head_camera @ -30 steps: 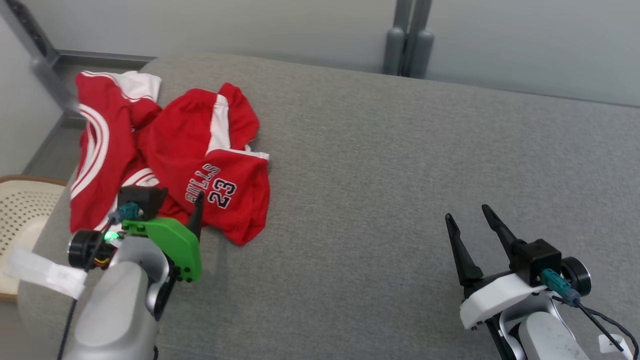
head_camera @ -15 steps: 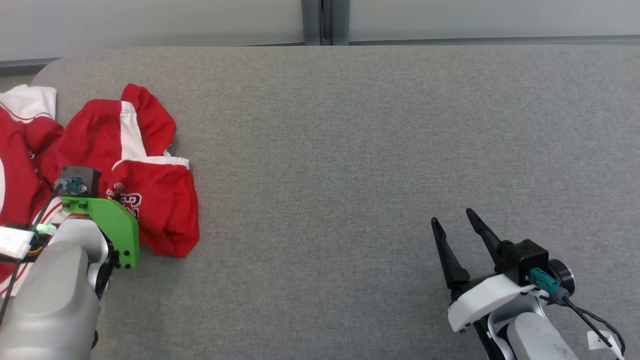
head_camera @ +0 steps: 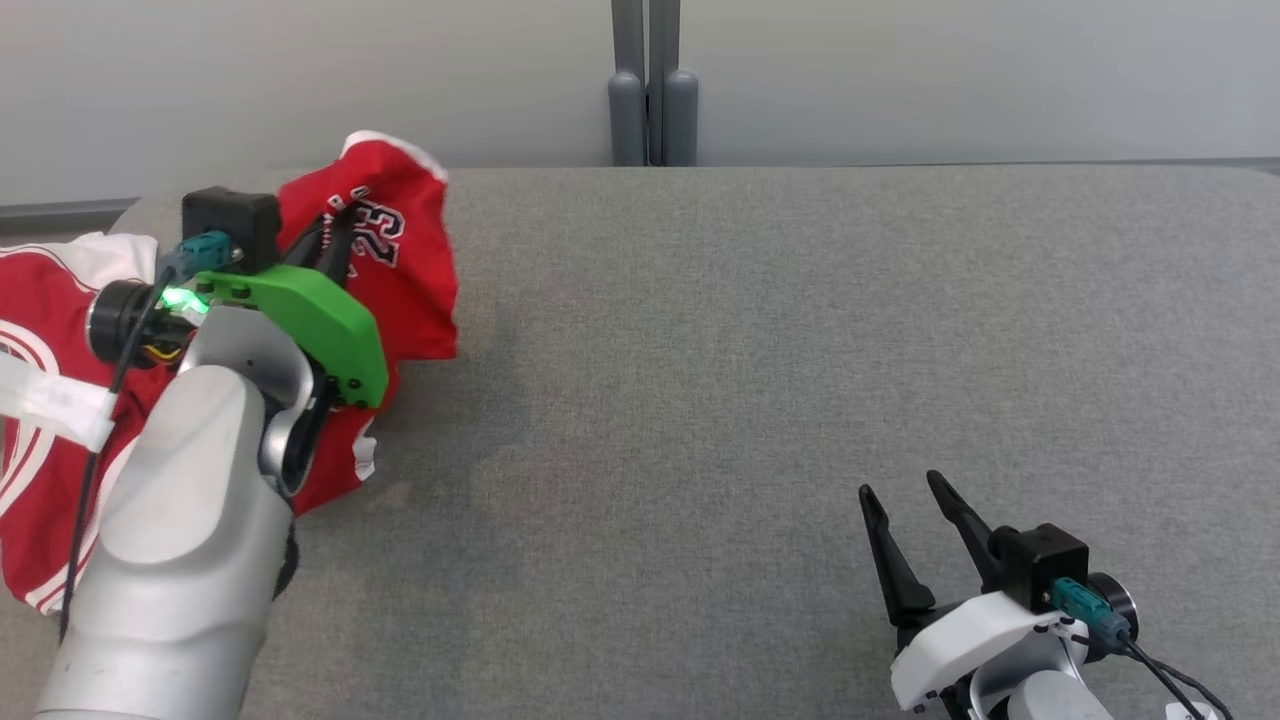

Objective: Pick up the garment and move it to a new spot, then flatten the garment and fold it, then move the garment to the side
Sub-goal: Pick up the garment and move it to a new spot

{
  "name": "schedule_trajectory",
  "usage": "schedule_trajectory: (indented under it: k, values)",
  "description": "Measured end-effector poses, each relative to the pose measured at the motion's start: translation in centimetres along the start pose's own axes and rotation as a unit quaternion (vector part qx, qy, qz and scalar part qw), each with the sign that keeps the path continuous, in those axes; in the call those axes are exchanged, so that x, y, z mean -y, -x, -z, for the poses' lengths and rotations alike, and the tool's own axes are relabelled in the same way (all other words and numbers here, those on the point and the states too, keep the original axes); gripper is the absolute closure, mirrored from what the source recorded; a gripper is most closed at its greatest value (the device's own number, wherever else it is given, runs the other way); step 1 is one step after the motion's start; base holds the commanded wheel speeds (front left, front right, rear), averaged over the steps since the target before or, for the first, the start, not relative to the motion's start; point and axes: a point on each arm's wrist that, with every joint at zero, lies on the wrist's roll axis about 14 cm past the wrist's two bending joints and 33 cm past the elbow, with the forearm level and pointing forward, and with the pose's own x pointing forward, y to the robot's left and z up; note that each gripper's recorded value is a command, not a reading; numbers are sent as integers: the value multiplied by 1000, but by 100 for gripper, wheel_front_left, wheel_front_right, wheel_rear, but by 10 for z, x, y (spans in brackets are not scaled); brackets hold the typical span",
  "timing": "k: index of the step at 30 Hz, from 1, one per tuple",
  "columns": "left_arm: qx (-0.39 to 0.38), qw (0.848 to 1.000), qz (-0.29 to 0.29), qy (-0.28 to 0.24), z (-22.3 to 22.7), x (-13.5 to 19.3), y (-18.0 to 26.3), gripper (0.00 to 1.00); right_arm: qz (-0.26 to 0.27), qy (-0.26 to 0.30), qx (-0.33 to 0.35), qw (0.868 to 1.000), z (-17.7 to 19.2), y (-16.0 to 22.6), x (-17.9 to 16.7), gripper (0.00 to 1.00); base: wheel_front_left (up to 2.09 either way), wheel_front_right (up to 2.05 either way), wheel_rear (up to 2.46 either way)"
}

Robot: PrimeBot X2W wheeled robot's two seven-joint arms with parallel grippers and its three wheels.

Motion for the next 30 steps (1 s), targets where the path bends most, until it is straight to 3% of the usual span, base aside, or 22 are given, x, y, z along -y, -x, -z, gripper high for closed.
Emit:
schedule_trajectory:
  k: [3,6,10,15,17,21,25,30]
  values:
    - [43,997,59,19,-32,44,5,100,4,-2,9,1000,-5,5,-1,0,0,0,0]
    - [90,984,143,60,-65,102,17,100,18,-2,14,1000,-9,12,7,0,0,0,0]
    - [148,955,238,96,-109,158,42,100,46,-5,18,999,-10,23,22,0,0,0,0]
    - [186,908,345,147,-145,216,73,100,83,-8,20,996,-10,37,43,0,0,0,0]
    - [183,901,360,159,-147,228,73,100,98,-9,21,995,-11,43,51,0,0,0,0]
    - [133,904,353,200,-119,240,46,100,123,-10,26,992,-13,52,65,0,0,0,0]
    - [67,920,309,230,-64,240,6,100,147,-15,26,989,-12,63,76,0,0,0,0]
    - [-7,941,251,226,11,232,-29,100,179,-26,29,983,-12,77,91,0,0,0,0]
